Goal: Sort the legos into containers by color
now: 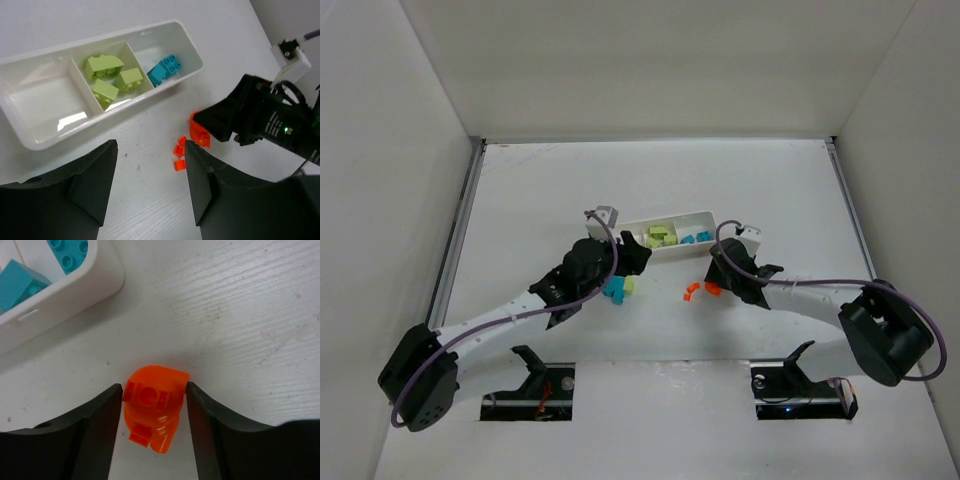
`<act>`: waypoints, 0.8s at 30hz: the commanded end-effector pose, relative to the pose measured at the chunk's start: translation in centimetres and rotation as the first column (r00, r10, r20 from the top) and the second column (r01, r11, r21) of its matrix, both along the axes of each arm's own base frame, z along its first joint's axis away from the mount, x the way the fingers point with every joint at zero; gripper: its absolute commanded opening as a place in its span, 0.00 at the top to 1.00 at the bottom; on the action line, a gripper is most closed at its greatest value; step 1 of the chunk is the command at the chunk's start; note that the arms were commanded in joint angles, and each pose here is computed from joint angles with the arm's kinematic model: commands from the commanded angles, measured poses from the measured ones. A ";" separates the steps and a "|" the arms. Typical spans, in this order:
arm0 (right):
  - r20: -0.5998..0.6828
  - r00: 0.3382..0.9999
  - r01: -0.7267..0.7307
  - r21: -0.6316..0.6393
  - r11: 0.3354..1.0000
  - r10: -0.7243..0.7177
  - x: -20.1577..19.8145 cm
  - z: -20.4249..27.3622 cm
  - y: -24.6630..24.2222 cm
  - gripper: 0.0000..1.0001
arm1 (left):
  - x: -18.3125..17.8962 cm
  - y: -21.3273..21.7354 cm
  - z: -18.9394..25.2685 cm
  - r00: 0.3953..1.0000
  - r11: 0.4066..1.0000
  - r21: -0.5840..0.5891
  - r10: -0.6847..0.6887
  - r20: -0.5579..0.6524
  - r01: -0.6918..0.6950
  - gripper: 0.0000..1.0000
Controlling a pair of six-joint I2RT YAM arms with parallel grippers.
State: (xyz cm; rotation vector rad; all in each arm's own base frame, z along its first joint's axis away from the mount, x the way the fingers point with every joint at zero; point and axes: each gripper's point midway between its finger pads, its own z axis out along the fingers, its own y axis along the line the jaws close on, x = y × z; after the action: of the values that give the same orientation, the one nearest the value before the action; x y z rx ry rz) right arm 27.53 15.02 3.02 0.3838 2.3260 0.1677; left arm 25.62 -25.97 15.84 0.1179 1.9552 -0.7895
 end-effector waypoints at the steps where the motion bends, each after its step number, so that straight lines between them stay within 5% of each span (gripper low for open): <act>1: 0.015 1.000 0.010 0.000 1.000 -0.010 0.8 1.0 0.9 0.44 | 1.9 2.2 3.0 0.991 0.993 -0.074 0.094 0.093 -0.088 0.46; 5: 0.019 1.000 0.022 -0.010 1.000 -0.021 1.3 1.0 1.0 0.57 | 3.3 5.1 3.0 0.975 0.977 -0.097 0.201 0.098 -0.191 0.46; 14: 0.155 0.988 0.009 -0.058 0.998 0.001 1.7 7.2 1.6 0.58 | 3.5 6.8 2.8 0.961 0.961 -0.140 0.256 0.106 -0.240 0.46; 24: 0.346 0.896 -0.336 0.121 0.934 0.278 4.7 16.0 16.8 0.57 | 4.6 11.4 1.7 0.906 0.898 -0.179 0.419 0.064 -0.402 0.47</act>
State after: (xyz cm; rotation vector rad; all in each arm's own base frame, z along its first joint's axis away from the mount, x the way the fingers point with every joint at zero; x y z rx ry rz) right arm 30.81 27.07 16.60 0.1485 2.1008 0.4079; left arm 29.62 -16.46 16.09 -0.2414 1.8181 -0.6436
